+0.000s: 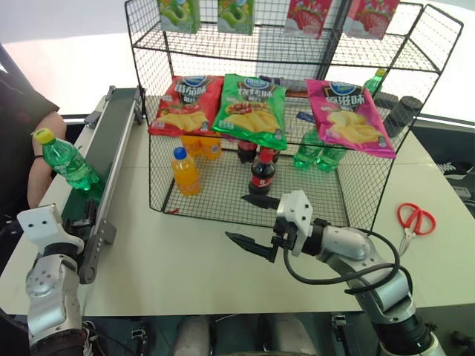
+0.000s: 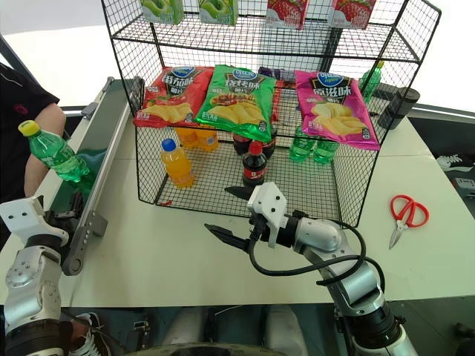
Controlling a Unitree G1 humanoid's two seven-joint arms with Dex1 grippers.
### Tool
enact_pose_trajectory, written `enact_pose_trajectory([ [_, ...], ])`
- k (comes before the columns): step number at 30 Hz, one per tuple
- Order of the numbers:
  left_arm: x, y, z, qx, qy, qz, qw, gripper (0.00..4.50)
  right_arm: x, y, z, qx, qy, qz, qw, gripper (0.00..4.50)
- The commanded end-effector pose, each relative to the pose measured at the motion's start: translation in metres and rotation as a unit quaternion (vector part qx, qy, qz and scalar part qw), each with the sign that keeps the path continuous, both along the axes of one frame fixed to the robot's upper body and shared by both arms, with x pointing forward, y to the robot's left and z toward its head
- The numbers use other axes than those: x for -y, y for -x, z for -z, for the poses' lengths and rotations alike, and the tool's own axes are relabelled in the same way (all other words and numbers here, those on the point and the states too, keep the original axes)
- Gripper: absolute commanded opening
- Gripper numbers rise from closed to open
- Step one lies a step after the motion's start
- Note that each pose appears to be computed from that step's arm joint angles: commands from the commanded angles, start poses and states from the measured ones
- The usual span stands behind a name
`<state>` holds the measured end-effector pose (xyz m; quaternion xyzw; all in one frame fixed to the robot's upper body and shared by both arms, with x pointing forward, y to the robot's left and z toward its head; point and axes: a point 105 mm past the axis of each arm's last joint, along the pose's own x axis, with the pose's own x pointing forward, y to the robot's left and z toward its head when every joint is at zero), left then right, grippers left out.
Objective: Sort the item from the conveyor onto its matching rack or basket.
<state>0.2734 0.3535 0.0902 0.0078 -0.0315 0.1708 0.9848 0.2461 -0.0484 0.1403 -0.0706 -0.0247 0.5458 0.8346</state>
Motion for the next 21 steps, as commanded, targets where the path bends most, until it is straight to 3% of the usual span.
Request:
enact_pose_trajectory([
  [1,-0.0023,-0.0003,-0.0205,0.033,-0.017,-0.008,0.999,4.29,-0.0038,0.0023,-0.0103,0.02,-0.012,-0.01,1.0,4.5],
  [17,-0.0039,0.0012,-0.029,0.044,-0.028,-0.025,0.998,4.29,-0.0035,0.002,-0.0086,0.014,-0.014,-0.011,1.0,4.5],
  [20,-0.0045,0.0022,-0.0292,0.047,-0.025,-0.028,0.998,3.52,-0.0037,0.002,-0.0089,0.014,-0.014,-0.012,1.0,4.5],
  [21,-0.0047,0.0024,-0.0293,0.047,-0.025,-0.028,0.998,3.05,-0.0037,0.0021,-0.0089,0.014,-0.014,-0.012,1.0,4.5],
])
